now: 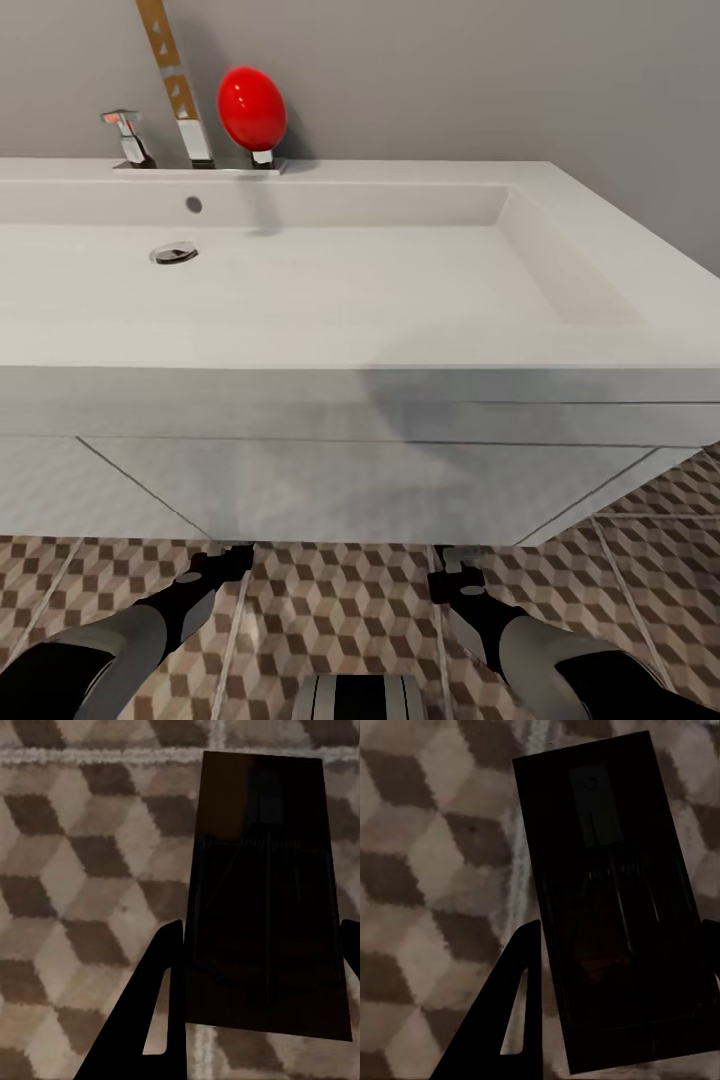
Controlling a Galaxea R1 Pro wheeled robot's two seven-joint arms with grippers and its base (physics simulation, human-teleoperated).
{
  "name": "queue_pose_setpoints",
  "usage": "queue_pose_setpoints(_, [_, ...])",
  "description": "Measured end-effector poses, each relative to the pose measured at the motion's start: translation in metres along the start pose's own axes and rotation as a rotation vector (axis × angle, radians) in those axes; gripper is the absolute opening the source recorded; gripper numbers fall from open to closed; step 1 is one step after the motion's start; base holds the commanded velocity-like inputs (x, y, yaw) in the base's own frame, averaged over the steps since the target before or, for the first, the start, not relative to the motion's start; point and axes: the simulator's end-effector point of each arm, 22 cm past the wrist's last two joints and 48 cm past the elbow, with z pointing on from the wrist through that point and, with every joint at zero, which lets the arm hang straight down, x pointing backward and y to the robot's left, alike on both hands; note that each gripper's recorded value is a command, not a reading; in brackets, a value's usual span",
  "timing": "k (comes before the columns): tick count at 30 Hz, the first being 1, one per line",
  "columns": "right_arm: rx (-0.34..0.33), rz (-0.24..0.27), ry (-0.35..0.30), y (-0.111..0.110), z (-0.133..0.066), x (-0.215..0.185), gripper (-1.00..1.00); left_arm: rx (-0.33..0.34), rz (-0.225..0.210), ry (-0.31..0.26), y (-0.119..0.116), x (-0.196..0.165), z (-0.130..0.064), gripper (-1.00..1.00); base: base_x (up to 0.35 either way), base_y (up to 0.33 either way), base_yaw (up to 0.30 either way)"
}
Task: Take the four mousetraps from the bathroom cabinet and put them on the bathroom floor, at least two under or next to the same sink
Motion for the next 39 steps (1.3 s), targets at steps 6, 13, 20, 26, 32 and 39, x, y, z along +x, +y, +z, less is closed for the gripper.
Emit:
queue_pose_setpoints(6, [0.0,0.0,0.0,0.0,0.0,0.0,-1.0,-0.001,0.0,0.0,0.001,0.0,0.0,-1.0,0.14,0.0,0.0])
queue_pose_setpoints(13, [0.0,0.0,0.0,0.0,0.0,0.0,-1.0,-0.001,0.0,0.0,0.001,0.0,0.0,-1.0,0.022,0.0,0.0])
queue_pose_setpoints(20, [0.001,0.0,0.0,-0.001,0.0,0.0,-1.0,-0.001,0.0,0.0,0.001,0.0,0.0,-1.0,0.002,0.0,0.0])
queue_pose_setpoints(26, [0.0,0.0,0.0,0.0,0.0,0.0,-1.0,0.0,0.001,0.004,0.0,0.003,0.0,-1.0,0.0,0.0,0.0])
queue_pose_setpoints(32, [-0.004,0.0,0.0,0.003,0.0,0.0,-1.0,0.002,0.004,0.03,-0.001,0.023,-0.003,-1.0,0.0,0.0,0.0])
queue_pose_setpoints(39, [-0.01,0.0,0.032,0.008,-0.003,0.025,-1.0,0.002,0.006,0.075,-0.001,0.058,-0.009,-1.0,0.0,0.0,0.0])
